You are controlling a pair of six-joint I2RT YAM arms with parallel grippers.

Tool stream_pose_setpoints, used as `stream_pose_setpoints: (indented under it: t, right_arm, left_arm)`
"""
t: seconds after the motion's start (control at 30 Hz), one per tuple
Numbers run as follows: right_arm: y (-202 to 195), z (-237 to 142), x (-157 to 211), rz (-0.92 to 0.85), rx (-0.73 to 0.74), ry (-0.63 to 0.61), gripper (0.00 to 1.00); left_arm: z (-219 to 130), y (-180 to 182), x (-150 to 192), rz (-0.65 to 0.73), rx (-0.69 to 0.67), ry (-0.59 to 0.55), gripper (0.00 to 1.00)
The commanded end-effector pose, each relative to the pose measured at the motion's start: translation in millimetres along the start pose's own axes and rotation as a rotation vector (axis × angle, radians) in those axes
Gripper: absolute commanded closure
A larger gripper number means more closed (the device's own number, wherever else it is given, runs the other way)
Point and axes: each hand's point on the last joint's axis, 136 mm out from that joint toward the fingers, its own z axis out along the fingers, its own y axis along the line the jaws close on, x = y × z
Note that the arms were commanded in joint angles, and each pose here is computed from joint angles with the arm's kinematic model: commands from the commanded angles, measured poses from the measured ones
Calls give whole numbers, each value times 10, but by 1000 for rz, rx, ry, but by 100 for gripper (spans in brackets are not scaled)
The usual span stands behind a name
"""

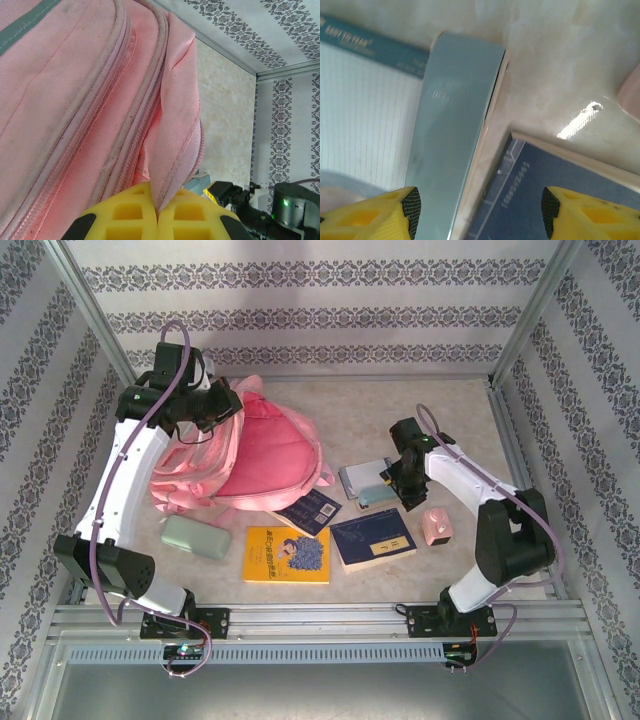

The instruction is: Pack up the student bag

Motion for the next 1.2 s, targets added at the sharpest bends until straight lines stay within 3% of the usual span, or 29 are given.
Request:
stream_pose_setpoints:
  t: [0.0, 0.6, 0.87, 1.03, 1.17]
  right_arm:
    - [69, 121, -137, 95, -9, -7, 33]
    - [27, 589, -400, 132, 27, 10, 37]
    - [44, 770, -397, 87, 18, 52, 30]
    - [4, 715, -417, 94, -32, 32, 34]
    - [36, 663, -486, 67, -59, 17, 46]
  left_arm:
    - [-200, -192, -122, 18, 85, -74, 100]
    - [-174, -136, -114, 33, 64, -73, 100]
    - [-161, -112, -107, 36, 55, -72, 100]
    - [-177, -106, -105, 43, 50, -75, 100]
    - [-175, -103, -101, 44, 51, -74, 100]
